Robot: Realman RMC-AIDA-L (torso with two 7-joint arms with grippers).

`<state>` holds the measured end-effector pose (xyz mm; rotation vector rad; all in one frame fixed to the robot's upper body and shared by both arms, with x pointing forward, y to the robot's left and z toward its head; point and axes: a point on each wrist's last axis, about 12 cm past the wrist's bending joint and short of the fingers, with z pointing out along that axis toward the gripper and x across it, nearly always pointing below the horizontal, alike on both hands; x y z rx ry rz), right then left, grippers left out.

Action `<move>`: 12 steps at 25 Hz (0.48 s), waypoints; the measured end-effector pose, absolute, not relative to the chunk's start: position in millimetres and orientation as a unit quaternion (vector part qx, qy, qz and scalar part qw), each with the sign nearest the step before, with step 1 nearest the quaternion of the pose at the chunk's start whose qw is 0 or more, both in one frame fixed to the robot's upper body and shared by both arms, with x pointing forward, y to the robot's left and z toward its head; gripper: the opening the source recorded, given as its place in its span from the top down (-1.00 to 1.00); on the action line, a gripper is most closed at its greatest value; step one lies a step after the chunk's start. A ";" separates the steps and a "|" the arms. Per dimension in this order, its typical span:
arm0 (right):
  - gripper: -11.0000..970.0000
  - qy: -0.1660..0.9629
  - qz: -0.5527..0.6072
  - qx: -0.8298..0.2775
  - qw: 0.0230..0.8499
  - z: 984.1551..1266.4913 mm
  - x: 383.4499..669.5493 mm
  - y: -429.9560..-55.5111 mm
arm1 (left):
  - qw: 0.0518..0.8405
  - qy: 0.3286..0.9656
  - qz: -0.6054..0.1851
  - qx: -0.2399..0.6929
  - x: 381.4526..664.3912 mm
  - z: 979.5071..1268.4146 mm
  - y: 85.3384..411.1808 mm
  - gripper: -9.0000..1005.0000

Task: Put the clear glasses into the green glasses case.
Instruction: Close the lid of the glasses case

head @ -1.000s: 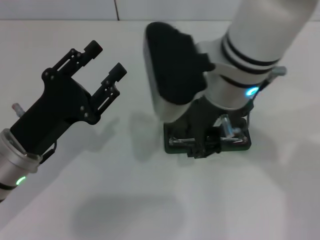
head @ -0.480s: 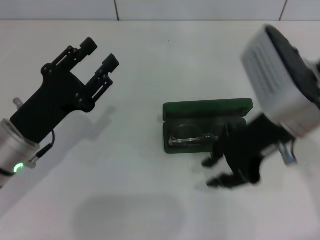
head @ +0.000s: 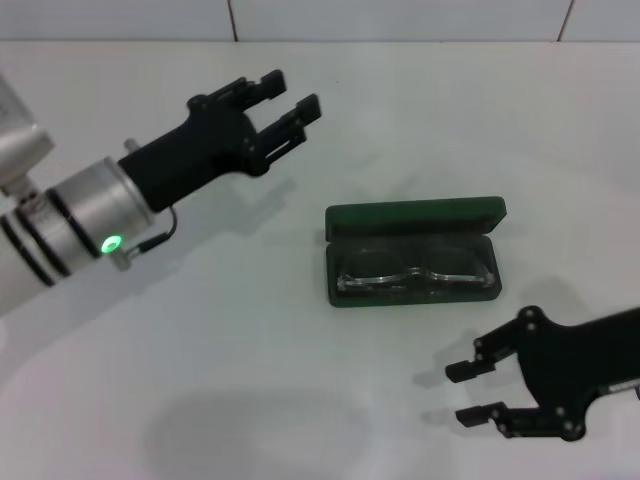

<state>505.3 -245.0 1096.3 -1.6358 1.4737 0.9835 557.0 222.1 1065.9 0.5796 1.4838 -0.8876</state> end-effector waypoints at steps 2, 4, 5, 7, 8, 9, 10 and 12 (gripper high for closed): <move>0.22 0.563 0.397 -0.616 0.382 1088.2 499.5 -255.8 | 0.611 0.643 -0.385 0.254 563.9 1070.5 217.2 -0.15; 0.22 0.560 0.404 -0.600 0.403 1080.8 494.2 -264.0 | 0.602 0.654 -0.381 0.254 573.9 1074.3 212.5 -0.15; 0.21 0.560 0.403 -0.592 0.416 1077.3 491.7 -268.0 | 0.597 0.659 -0.379 0.255 577.5 1075.2 210.7 -0.15; 0.21 0.562 0.398 -0.578 0.438 1072.4 487.7 -274.6 | 0.584 0.673 -0.373 0.259 584.6 1075.9 205.9 -0.15; 0.21 0.563 0.396 -0.567 0.452 1070.6 485.2 -278.5 | 0.576 0.678 -0.371 0.265 587.8 1076.8 202.0 -0.15; 0.21 0.563 0.396 -0.559 0.462 1070.4 483.2 -282.4 | 0.570 0.680 -0.371 0.273 589.8 1077.8 197.7 -0.15; 0.20 0.563 0.397 -0.554 0.468 1070.6 482.0 -285.3 | 0.566 0.680 -0.373 0.280 591.0 1078.8 194.0 -0.15; 0.18 0.568 0.397 -0.542 0.477 1071.8 479.8 -293.7 | 0.563 0.678 -0.375 0.286 592.6 1081.3 189.6 -0.15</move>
